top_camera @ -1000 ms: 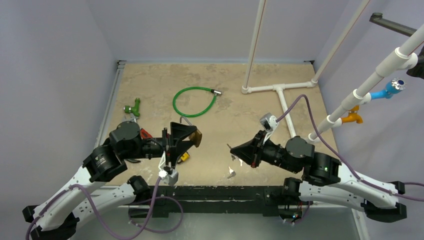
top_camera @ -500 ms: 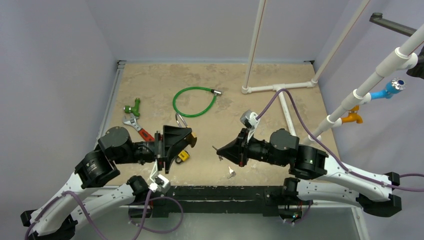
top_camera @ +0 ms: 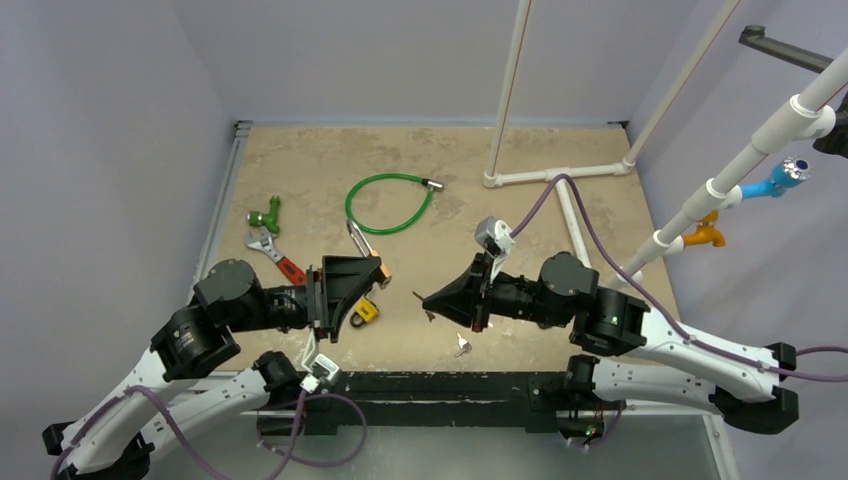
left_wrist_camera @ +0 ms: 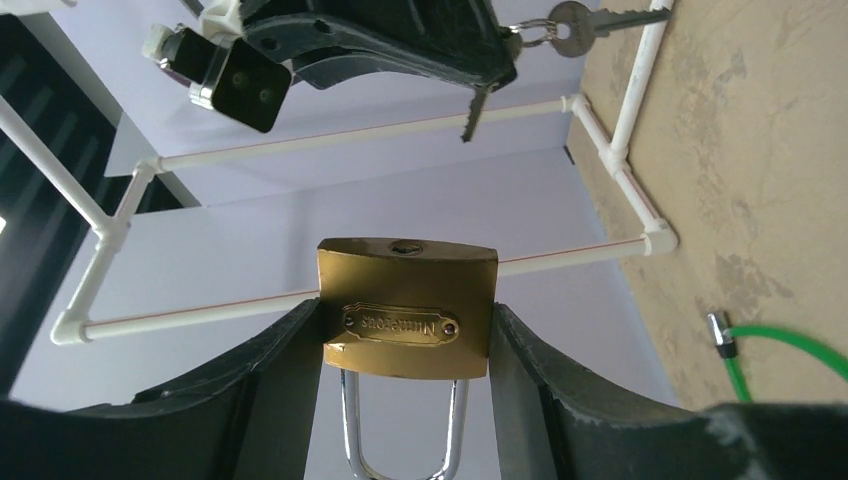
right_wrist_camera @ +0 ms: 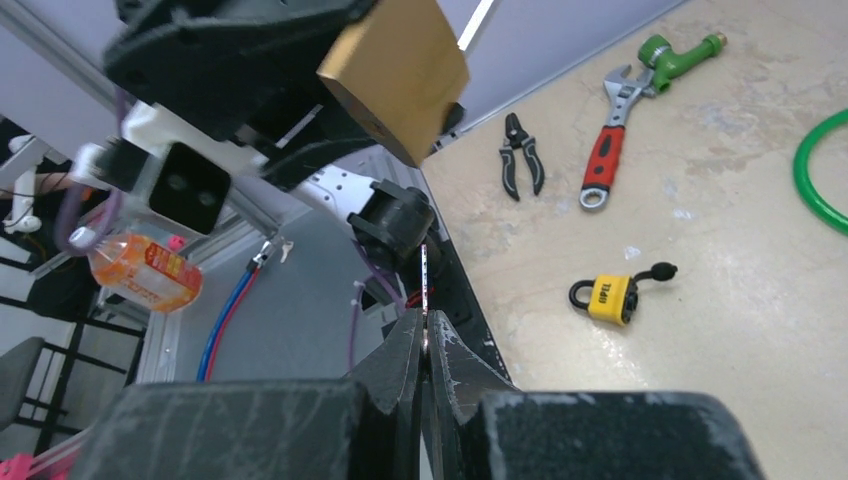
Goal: Unlock with the key
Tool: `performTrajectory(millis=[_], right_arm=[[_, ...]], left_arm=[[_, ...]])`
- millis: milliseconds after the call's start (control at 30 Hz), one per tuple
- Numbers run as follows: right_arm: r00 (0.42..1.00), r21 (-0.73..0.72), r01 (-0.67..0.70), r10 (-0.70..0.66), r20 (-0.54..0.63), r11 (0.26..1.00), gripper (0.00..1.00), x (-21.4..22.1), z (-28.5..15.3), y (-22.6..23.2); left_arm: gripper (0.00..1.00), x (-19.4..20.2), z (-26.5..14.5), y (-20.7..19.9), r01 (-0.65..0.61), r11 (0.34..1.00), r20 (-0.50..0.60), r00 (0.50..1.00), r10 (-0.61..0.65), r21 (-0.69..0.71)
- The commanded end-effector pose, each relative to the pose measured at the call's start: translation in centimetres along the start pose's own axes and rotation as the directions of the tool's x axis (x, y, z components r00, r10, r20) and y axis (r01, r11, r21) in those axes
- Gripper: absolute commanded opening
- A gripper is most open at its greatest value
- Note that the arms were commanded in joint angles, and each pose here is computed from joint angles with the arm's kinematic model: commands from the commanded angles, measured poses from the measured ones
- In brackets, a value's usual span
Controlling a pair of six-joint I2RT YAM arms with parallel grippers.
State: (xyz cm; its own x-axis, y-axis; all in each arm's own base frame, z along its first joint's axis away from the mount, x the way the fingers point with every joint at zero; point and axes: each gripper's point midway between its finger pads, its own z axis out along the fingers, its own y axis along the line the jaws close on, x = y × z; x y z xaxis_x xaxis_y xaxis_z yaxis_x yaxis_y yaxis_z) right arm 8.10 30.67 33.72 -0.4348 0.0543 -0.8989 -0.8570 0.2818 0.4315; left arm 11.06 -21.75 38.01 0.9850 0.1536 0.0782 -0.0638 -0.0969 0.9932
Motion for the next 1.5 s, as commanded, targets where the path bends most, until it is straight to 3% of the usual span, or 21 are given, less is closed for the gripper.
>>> performTrajectory(millis=[0, 233, 533, 667, 733, 800, 867, 967, 1067, 1233, 1367, 1400, 1467], right_arm=[[0.994, -0.135, 0.002, 0.013, 0.109, 0.991, 0.0, -3.4, -0.1, 2.7], [0.986, -0.294, -0.081, 0.119, 0.114, 0.952, 0.0, -3.7, -0.7, 3.4], [0.971, -0.394, -0.213, 0.237, 0.013, 0.894, 0.0, -3.4, -0.9, 3.3], [0.993, -0.223, -0.12, 0.118, -0.022, 0.967, 0.0, -3.5, -0.1, 1.0], [1.0, -0.079, -0.019, 0.018, -0.023, 0.997, 0.0, -4.0, 0.0, -1.2], [0.997, 0.017, 0.063, -0.062, -0.039, 0.998, 0.0, -4.4, 0.0, -2.5], [0.99, 0.079, 0.129, -0.125, -0.059, 0.988, 0.0, -4.4, 0.4, -3.4], [0.968, 0.145, 0.232, -0.214, -0.128, 0.962, 0.0, -2.8, 1.7, -4.2], [0.923, 0.155, 0.355, -0.319, -0.214, 0.922, 0.0, -1.1, 3.1, -3.7], [0.782, 0.106, 0.592, -0.537, -0.316, 0.799, 0.0, -0.3, 3.2, -2.5], [0.658, 0.094, 0.732, -0.663, -0.359, 0.675, 0.0, -0.5, 3.1, -1.8], [0.629, 0.088, 0.757, -0.687, -0.364, 0.647, 0.0, -0.6, 3.0, -1.5], [0.575, 0.079, 0.801, -0.727, -0.376, 0.593, 0.0, -0.5, 2.7, -1.1]], left_arm=[[0.0, 1.0, -0.2, 2.6, -0.289, 0.955, -0.089, 0.955, 0.282, -0.069], [0.0, 2.6, -1.2, 2.9, -0.461, 0.887, -0.223, 0.868, 0.443, -0.032], [0.0, 1.9, -4.0, 2.6, -0.386, 0.922, -0.243, 0.897, 0.37, -0.02], [0.0, 1.1, -5.6, 0.4, -0.157, 0.987, -0.214, 0.964, 0.16, 0.032], [0.0, 0.7, -6.8, -1.5, 0.14, 0.987, -0.23, 0.966, -0.119, 0.081], [0.0, -0.2, -8.0, -3.6, 0.455, 0.878, -0.286, 0.87, -0.401, 0.152], [0.0, -2.0, -8.9, -6.6, 0.69, 0.678, -0.374, 0.716, -0.589, 0.254], [0.0, -5.5, -9.4, -10.2, 0.86, 0.356, -0.482, 0.502, -0.718, 0.367], [0.0, -8.0, -8.8, -11.1, 0.905, 0.152, -0.506, 0.354, -0.787, 0.397], [0.0, -12.1, -10.1, -10.7, 0.876, -0.059, -0.514, 0.225, -0.827, 0.478], [0.0, -14.2, -10.0, -10.3, 0.816, -0.285, -0.579, 0.072, -0.812, 0.503], [0.0, -14.4, -9.6, -9.9, 0.798, -0.312, -0.567, 0.044, -0.823, 0.515], [0.0, -13.7, -8.1, -8.5, 0.79, -0.381, -0.534, -0.081, -0.842, 0.481]])
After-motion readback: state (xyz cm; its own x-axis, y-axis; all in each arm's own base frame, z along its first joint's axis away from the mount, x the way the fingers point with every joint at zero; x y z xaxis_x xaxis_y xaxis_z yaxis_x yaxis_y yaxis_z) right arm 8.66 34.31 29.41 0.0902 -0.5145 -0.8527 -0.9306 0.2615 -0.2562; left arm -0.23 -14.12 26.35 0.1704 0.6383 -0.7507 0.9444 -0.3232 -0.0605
